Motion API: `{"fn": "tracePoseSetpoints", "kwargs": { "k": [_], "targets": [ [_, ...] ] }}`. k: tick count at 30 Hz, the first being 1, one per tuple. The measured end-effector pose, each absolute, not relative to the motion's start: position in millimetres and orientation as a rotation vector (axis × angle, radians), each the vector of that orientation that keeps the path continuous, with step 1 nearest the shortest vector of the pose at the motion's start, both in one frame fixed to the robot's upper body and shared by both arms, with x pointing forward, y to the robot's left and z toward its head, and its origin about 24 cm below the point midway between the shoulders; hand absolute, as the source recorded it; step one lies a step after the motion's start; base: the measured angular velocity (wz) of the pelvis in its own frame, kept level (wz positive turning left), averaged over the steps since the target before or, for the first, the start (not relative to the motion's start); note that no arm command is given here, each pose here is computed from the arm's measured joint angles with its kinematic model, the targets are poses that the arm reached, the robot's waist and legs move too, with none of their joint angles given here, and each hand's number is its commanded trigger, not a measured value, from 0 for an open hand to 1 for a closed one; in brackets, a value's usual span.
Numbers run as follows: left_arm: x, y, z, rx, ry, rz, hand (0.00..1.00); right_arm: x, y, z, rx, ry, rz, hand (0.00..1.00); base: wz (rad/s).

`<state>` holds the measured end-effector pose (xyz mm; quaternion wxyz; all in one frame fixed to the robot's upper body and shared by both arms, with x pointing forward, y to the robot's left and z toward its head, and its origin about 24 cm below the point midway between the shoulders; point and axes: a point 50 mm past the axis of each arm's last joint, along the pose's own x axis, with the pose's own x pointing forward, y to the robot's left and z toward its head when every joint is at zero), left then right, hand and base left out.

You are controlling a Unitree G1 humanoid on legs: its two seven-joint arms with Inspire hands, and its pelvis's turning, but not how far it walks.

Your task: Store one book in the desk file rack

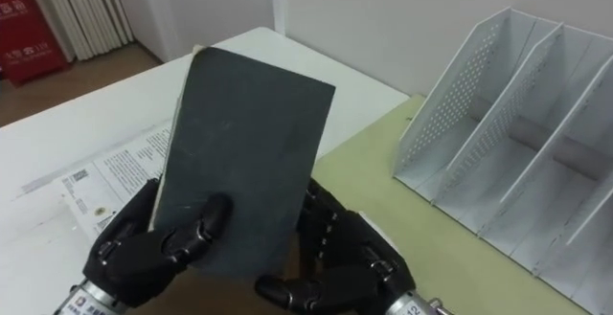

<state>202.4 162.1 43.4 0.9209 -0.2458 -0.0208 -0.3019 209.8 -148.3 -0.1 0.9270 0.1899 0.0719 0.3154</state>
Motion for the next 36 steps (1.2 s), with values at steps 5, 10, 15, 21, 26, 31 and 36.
{"fn": "tracePoseSetpoints", "kwargs": {
  "k": [5,10,15,21,26,31,36],
  "targets": [
    [200.0,159.5,38.1,-0.505,-0.001,-0.675,1.00,208.5,-145.2,1.5,0.479,0.137,0.682,0.00,0.00],
    [198.2,159.3,37.0,-0.500,0.021,-0.722,1.00,207.4,-137.6,3.7,0.510,0.133,0.740,0.00,0.00],
    [196.1,160.9,35.6,-0.482,0.037,-0.767,1.00,206.2,-134.5,4.6,0.502,0.140,0.773,0.00,-0.03],
    [193.4,163.1,25.7,-0.484,0.085,-0.787,1.00,205.0,-134.3,5.9,0.492,0.142,0.802,0.00,-0.07],
    [191.8,167.7,19.0,-0.484,0.129,-0.791,1.00,205.0,-138.4,12.3,0.496,0.131,0.832,0.00,-0.02],
    [190.8,169.4,15.8,-0.486,0.147,-0.795,1.00,205.2,-142.5,13.9,0.533,0.133,0.828,0.00,0.00],
    [190.1,169.9,12.9,-0.493,0.167,-0.791,1.00,205.1,-146.2,14.8,0.546,0.140,0.826,0.00,0.00]
  ]
}}
